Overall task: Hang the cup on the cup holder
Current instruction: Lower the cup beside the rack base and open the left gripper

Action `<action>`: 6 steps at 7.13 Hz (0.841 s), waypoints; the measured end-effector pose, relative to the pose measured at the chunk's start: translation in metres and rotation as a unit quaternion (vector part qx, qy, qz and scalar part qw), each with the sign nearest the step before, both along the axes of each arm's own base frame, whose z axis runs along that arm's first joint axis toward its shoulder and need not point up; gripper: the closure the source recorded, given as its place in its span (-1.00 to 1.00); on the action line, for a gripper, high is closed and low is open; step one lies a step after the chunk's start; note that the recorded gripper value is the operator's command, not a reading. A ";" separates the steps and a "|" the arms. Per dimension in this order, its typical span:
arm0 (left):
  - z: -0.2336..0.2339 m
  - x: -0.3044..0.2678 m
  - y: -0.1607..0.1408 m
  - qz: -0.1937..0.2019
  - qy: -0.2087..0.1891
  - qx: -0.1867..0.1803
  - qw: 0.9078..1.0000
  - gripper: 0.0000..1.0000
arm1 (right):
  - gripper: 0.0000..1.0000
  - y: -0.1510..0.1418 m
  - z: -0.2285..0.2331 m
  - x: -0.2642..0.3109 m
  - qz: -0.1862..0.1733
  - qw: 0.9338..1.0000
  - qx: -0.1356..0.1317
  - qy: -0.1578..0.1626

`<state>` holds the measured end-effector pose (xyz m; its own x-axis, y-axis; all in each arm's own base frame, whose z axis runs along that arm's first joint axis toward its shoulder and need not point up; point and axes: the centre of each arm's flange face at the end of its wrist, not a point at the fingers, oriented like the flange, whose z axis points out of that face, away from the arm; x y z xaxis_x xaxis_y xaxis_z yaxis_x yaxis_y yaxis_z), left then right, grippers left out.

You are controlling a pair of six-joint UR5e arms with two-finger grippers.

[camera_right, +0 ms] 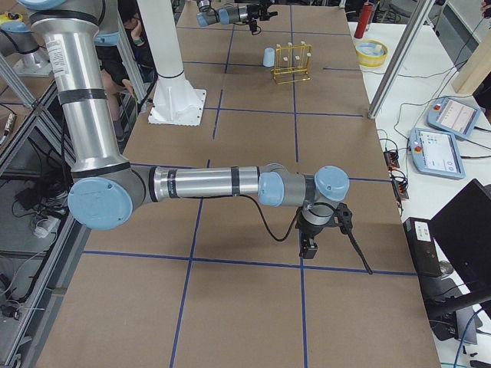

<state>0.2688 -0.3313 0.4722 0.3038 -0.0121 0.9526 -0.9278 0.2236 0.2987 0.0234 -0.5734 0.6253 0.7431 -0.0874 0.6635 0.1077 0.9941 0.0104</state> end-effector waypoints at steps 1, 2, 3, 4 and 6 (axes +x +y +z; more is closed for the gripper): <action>-0.001 -0.007 0.002 0.010 0.030 0.003 1.000 -1.00 | -1.00 0.000 0.000 0.000 0.000 1.000 0.000 0.000; 0.003 -0.020 0.006 0.027 0.071 0.008 0.997 -1.00 | -1.00 0.000 0.000 0.000 0.000 1.000 0.000 0.000; 0.010 -0.035 0.011 0.047 0.117 0.013 0.992 -1.00 | -1.00 0.000 0.000 0.000 0.000 1.000 0.000 0.000; 0.018 -0.050 0.017 0.069 0.177 0.019 0.982 -1.00 | -1.00 0.000 0.000 0.000 0.000 1.000 0.000 0.000; 0.029 -0.065 0.025 0.129 0.323 0.017 0.937 -1.00 | -1.00 0.000 0.000 0.000 0.000 1.000 0.000 0.000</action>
<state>0.2034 -0.3065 0.5015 0.8144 0.1145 0.5688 -0.5724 -0.0026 0.8200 0.0234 -0.5734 0.6253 0.7431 -0.0874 0.6635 0.1076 0.9941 0.0104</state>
